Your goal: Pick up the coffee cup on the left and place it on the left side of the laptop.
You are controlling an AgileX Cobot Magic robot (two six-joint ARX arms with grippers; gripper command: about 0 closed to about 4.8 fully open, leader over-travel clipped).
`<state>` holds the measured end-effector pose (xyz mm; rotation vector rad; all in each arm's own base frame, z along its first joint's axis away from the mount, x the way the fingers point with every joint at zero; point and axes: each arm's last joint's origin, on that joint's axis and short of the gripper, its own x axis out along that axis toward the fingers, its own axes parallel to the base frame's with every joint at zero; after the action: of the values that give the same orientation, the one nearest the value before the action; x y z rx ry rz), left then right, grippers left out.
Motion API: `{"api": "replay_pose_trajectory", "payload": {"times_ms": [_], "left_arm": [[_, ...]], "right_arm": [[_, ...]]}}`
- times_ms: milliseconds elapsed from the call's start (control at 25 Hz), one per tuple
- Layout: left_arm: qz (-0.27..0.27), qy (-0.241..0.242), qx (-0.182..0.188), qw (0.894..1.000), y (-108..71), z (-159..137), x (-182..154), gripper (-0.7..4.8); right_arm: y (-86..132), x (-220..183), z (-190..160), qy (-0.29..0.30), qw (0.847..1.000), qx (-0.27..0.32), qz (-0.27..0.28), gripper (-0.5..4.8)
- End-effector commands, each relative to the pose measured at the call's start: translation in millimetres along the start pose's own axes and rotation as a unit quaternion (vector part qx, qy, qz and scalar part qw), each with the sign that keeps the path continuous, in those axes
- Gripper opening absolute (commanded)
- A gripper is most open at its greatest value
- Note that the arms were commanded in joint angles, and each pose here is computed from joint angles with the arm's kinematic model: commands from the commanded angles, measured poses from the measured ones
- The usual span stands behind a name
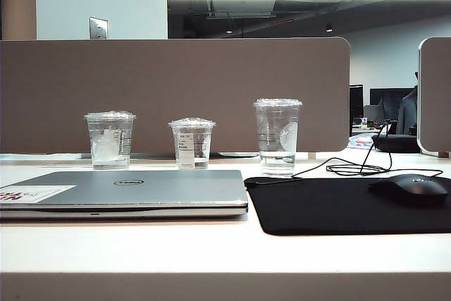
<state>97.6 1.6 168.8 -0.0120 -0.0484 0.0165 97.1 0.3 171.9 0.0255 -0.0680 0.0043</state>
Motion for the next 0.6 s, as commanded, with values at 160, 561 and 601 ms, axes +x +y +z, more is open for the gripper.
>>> {"api": "replay_pose_trajectory", "payload": {"times_ms": [160,561,601], "left_arm": [[-0.001,-0.009,0.002,1.000,0.0,2.7,-0.2,-0.05],[0.000,-0.047,-0.010,0.999,-0.5,46.4,-3.7,-0.05],[0.000,-0.043,-0.012,0.999,-0.5,49.4,-2.1,-0.05]], "right_arm": [[0.1,0.0,1.7,-0.012,1.000,0.000,0.000,-0.04],[1.5,-11.2,57.2,-0.083,0.996,0.027,0.005,-0.04],[1.7,-11.9,62.2,-0.084,0.996,0.027,0.006,-0.04]]}}
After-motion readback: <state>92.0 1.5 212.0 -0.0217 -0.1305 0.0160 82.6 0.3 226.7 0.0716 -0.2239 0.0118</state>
